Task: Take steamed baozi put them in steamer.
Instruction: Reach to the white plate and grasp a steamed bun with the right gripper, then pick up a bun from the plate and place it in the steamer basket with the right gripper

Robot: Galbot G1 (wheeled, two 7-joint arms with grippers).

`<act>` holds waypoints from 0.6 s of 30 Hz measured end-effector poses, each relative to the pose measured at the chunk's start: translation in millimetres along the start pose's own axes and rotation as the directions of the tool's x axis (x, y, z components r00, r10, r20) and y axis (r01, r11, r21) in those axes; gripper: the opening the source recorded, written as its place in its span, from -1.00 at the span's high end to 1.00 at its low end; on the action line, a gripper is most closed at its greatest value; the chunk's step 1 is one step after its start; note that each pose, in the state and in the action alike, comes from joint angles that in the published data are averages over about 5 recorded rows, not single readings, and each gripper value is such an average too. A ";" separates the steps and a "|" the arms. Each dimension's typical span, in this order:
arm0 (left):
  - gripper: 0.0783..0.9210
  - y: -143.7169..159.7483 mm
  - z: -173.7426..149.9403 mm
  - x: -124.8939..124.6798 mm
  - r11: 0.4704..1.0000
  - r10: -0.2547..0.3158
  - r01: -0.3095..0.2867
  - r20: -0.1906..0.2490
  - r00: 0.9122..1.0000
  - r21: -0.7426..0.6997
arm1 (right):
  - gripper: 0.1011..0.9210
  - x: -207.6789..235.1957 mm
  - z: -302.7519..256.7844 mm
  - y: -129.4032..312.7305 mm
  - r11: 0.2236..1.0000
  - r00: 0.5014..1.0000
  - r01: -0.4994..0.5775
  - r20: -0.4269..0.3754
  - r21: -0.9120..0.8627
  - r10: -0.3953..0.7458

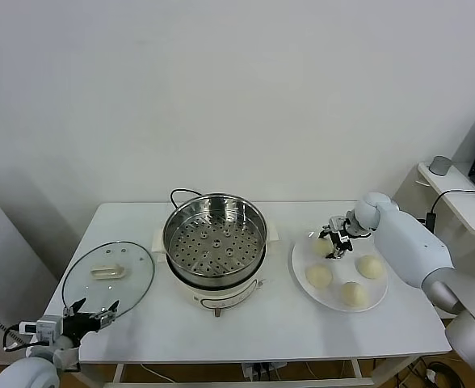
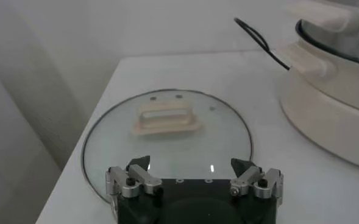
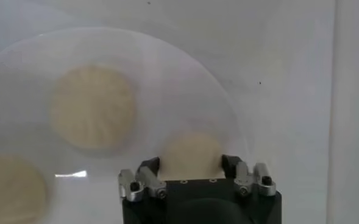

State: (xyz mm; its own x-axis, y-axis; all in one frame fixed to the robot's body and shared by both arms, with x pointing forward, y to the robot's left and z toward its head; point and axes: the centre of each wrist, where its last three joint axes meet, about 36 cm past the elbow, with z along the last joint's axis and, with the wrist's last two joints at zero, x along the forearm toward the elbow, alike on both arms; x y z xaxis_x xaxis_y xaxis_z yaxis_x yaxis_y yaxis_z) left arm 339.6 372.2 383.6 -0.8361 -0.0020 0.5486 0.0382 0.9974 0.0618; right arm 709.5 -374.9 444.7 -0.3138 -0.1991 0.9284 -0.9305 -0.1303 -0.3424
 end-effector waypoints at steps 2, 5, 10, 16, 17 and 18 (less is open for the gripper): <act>-0.77 0.3 0.0 0.6 1.000 -0.001 0.001 0.001 1.000 0.000 | 0.07 0.9 0.5 -0.5 1.000 1.000 0.001 0.000 -0.004 -0.001; -0.77 0.9 0.0 1.2 1.000 -0.003 0.003 0.001 1.000 -0.001 | 0.09 4.6 1.5 -1.8 1.000 1.000 0.001 -0.001 -0.009 -0.001; -0.77 0.4 0.1 2.8 1.000 -0.004 0.004 0.003 1.000 -0.001 | 0.09 20.6 0.9 -8.0 1.000 1.000 -0.008 0.004 -0.002 0.008; -0.77 -2.3 1.2 4.9 1.000 -0.003 0.003 0.003 1.000 -0.008 | 0.09 63.4 -10.5 -27.4 0.997 0.999 -0.037 0.020 0.063 0.036; -0.77 -2.7 1.2 5.2 1.000 -0.002 0.002 0.004 1.000 -0.010 | 0.09 72.2 -13.9 -31.5 0.996 0.999 -0.043 0.025 0.079 0.041; -0.77 -3.1 1.3 5.4 1.000 -0.002 0.002 0.004 1.000 -0.011 | 0.09 81.9 -18.0 -35.9 0.994 0.998 -0.051 0.031 0.097 0.048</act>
State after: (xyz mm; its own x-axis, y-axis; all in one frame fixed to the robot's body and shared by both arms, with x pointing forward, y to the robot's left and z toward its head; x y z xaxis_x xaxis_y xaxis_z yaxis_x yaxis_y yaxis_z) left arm 334.3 369.2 385.2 -0.8383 -0.0033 0.5453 0.0425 0.9965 0.0715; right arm 713.8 -369.0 535.6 -0.3519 -0.2353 0.9060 -0.8906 -0.2138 -0.4014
